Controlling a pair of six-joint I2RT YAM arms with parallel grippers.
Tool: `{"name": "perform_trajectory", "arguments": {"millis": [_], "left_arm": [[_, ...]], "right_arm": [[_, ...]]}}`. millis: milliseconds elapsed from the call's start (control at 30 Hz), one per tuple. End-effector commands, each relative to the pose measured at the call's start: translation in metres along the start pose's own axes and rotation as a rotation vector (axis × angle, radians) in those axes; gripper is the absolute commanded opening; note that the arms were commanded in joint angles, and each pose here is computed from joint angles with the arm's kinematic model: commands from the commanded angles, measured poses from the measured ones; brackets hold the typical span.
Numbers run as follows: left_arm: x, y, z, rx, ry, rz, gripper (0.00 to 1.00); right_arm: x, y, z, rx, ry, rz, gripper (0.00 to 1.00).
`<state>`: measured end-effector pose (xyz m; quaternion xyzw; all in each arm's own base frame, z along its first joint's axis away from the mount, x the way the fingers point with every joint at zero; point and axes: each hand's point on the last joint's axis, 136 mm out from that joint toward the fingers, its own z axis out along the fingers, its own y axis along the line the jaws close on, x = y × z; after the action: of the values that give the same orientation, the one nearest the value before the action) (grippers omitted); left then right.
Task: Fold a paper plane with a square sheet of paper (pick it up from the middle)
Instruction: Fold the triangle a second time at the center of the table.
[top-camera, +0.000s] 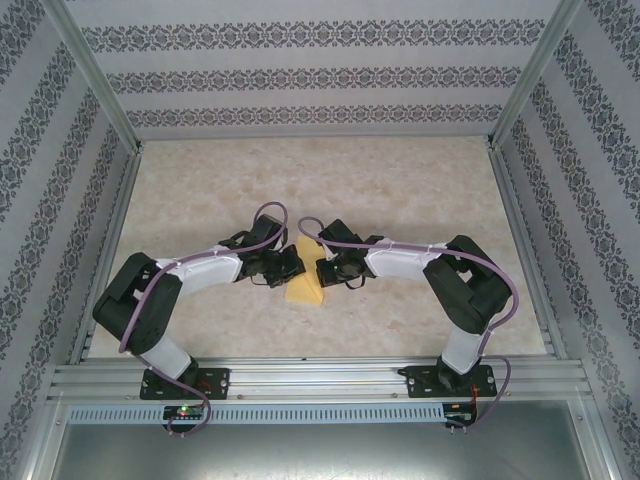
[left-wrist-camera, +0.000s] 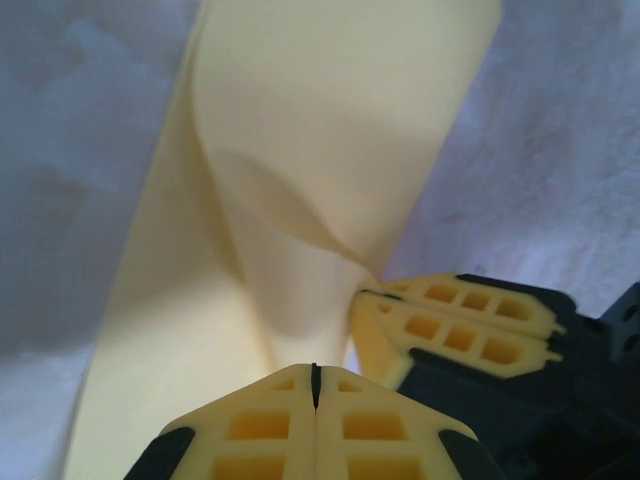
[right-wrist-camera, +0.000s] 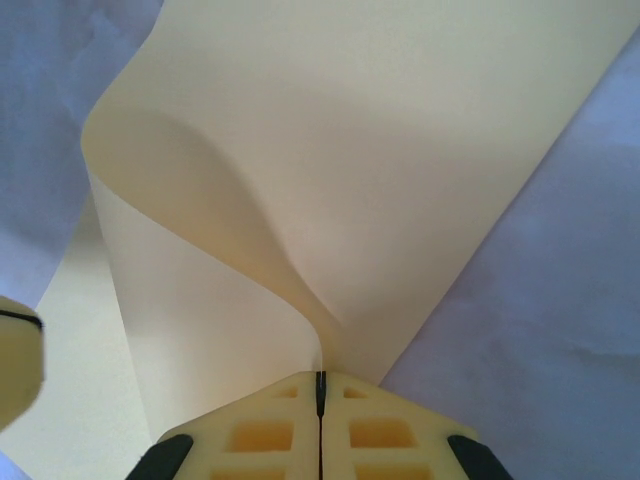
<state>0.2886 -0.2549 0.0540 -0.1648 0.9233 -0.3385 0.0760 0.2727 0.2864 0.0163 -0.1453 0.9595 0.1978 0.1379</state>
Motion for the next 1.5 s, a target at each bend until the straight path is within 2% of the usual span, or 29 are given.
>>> {"name": "perform_trajectory", "arguments": {"millis": [0,433,733,867,933,1033,1133,1200,1300,1467], "left_arm": [[-0.008,-0.015,0.005,0.085,-0.007,-0.025,0.0],[-0.002,0.007,0.026,0.027,0.038,-0.063,0.0],[0.008,0.053,0.038,-0.145,0.069,-0.145,0.0],[0.01,0.056,0.04,-0.152,0.08,-0.147,0.0],[0.011,0.056,0.039,-0.154,0.08,-0.146,0.0],[0.01,0.056,0.039,-0.157,0.08,-0.139,0.0],[0.01,0.057,0.039,-0.157,0.082,-0.141,0.0],[0.011,0.057,0.039,-0.157,0.082,-0.14,0.0],[0.011,0.057,0.039,-0.158,0.081,-0.138,0.0],[0.011,0.057,0.039,-0.158,0.083,-0.136,0.0]], "right_arm": [[0.01,-0.013,0.008,0.036,0.033,0.03,0.08],[0.009,-0.013,0.009,0.036,0.032,0.034,0.08],[0.0,-0.005,0.004,0.012,0.018,0.029,0.1],[-0.011,0.005,-0.006,-0.019,-0.008,0.032,0.15],[-0.021,0.008,-0.022,-0.024,-0.047,0.04,0.25],[-0.032,0.009,-0.049,-0.021,-0.115,0.06,0.35],[-0.032,0.019,-0.065,-0.1,-0.147,0.1,0.36],[-0.026,0.034,-0.066,-0.199,-0.137,0.134,0.33],[-0.015,0.062,-0.059,-0.34,-0.098,0.173,0.19],[0.003,0.069,-0.037,-0.377,-0.053,0.253,0.06]]}}
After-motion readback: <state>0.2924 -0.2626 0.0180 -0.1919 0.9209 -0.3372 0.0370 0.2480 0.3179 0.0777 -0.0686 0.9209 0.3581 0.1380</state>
